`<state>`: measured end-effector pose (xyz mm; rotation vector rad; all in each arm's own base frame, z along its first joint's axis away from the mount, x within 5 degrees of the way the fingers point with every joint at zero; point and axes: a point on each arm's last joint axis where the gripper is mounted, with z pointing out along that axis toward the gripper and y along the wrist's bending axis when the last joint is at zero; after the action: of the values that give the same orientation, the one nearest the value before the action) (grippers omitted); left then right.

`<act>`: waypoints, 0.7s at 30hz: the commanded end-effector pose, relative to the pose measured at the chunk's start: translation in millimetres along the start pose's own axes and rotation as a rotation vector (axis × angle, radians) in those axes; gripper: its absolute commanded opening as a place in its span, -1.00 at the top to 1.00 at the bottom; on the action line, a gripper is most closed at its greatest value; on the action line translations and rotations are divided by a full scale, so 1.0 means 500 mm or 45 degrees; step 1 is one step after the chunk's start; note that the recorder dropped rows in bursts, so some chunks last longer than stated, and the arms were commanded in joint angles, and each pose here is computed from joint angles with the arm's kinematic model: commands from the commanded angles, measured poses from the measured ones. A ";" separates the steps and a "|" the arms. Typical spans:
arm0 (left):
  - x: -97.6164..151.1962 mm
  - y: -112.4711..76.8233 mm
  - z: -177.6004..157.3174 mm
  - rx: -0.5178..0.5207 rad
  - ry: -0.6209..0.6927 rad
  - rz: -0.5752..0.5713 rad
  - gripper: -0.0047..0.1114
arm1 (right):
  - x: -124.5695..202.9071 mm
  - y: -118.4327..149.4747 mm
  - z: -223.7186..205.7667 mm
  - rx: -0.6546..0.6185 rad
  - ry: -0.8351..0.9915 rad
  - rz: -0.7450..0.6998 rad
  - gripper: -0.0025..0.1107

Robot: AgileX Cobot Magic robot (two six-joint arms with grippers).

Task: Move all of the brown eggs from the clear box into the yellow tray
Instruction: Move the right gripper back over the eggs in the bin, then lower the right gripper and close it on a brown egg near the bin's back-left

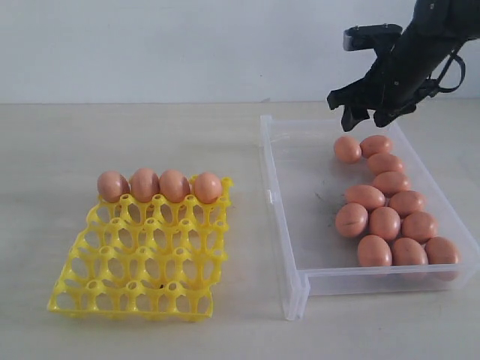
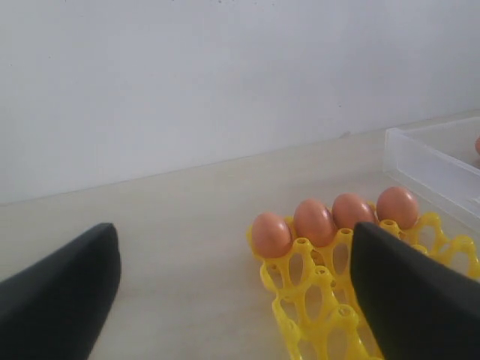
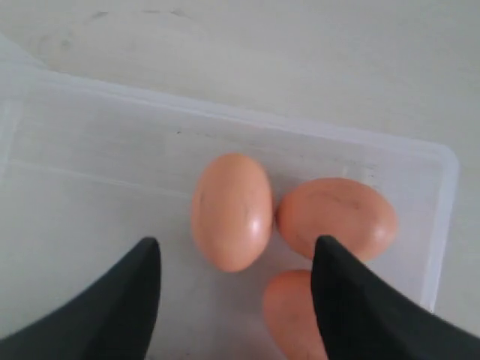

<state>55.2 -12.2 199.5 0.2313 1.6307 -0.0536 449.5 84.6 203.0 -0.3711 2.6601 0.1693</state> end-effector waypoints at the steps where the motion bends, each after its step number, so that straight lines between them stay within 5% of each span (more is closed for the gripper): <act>1: 0.002 -0.001 0.000 0.009 -0.002 -0.018 -0.42 | -0.018 -0.010 0.026 0.056 0.102 0.021 0.02; 10: 0.002 -0.001 0.000 0.009 -0.002 -0.018 -0.42 | -0.039 0.055 0.093 0.134 0.147 -0.159 0.02; 21: 0.002 -0.001 0.000 0.009 -0.002 -0.018 -0.42 | -0.043 0.051 0.115 0.195 0.235 -0.099 0.02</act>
<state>55.2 -12.2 199.5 0.2313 1.6307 -0.0536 484.4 123.7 166.7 -0.4777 2.7861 -0.1182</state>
